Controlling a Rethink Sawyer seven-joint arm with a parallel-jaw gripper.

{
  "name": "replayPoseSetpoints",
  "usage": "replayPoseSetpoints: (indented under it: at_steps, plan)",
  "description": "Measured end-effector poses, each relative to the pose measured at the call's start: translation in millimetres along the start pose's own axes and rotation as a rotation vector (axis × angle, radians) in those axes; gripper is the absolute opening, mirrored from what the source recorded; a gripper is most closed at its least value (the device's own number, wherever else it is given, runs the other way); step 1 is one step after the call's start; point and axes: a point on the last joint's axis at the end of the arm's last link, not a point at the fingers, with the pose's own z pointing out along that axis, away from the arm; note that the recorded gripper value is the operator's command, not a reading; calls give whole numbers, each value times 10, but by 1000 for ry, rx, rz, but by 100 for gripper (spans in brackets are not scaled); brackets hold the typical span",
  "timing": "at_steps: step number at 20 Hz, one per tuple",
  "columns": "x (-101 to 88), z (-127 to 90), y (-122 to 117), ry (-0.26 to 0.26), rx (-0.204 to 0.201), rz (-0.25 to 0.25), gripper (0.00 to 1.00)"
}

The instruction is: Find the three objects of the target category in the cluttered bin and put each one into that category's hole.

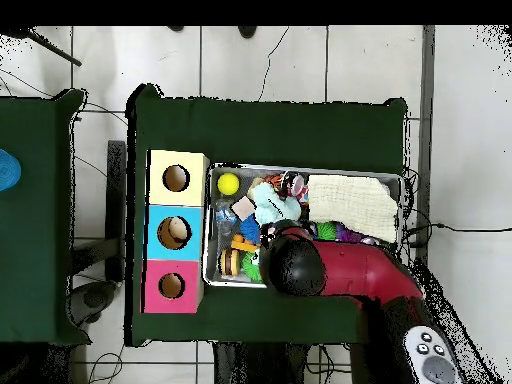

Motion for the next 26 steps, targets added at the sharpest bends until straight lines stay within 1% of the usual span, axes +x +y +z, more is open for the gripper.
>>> replayPoseSetpoints:
  at_steps: [1,2,4,6,9,10,11,13,17,20,21,26]
  plan:
    - [-3,-1,28,1,0,-4,100]
    - [-13,-7,155,4,1,-19,100]
    - [-20,-12,271,7,2,-33,100]
    - [-17,-13,447,13,4,-56,100]
    - [3,1,566,19,8,-71,100]
    - [29,28,670,25,11,-79,100]
    - [40,41,701,27,11,-80,100]
    - [53,64,742,29,11,-80,100]
    - [113,178,804,28,17,-69,100]
    - [153,270,804,14,26,-63,100]
    - [178,331,795,4,33,-58,100]
    - [259,483,762,-12,51,-39,100]
